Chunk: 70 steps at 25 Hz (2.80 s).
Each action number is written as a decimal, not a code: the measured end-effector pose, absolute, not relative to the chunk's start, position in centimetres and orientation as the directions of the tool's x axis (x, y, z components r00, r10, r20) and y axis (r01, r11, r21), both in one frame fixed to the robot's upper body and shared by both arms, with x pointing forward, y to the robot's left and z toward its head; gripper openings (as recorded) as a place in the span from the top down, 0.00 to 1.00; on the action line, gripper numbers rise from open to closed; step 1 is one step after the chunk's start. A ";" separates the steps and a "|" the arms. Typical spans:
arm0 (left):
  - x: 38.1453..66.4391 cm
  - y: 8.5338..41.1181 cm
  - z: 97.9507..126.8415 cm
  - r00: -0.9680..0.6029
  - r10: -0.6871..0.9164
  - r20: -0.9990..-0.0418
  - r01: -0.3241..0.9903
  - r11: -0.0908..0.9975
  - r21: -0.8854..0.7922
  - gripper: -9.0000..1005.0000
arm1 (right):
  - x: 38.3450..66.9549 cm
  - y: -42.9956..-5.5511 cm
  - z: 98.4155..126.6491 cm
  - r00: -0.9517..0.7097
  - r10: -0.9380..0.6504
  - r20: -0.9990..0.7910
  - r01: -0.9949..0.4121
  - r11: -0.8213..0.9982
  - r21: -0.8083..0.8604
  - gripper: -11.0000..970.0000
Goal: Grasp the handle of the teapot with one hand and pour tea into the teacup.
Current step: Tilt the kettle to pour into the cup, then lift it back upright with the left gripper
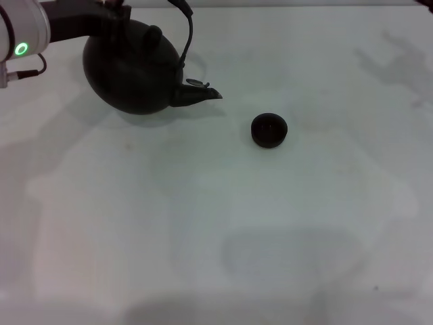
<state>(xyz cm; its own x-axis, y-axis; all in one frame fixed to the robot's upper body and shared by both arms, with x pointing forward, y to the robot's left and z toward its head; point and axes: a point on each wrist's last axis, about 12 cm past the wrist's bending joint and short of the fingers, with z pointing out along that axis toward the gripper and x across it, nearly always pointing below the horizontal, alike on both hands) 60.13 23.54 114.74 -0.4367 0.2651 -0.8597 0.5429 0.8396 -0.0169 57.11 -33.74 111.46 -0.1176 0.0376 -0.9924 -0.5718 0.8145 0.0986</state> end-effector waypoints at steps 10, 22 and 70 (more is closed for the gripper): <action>59.9 22.1 115.7 -0.455 0.332 -0.826 0.565 0.825 0.020 0.81 | 56.9 -34.3 111.6 -0.103 0.074 -0.992 -0.557 0.822 0.119 0.16; 60.8 18.8 117.2 -0.442 0.408 -0.799 0.605 0.793 0.070 0.81 | 56.8 -34.4 111.4 -0.104 0.074 -0.992 -0.551 0.826 0.120 0.16; 61.7 13.4 118.6 -0.449 0.599 -0.663 0.695 0.701 0.162 0.81 | 56.7 -34.7 110.7 -0.104 0.070 -0.992 -0.534 0.838 0.115 0.16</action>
<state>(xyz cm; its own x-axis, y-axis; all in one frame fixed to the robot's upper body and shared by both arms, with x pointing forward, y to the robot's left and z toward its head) 61.65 13.44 118.62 -0.4493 0.5989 -0.6629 0.6947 0.7008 0.1623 56.73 -34.71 110.74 -0.1045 0.0697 -0.9921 -0.5336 0.8379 0.1151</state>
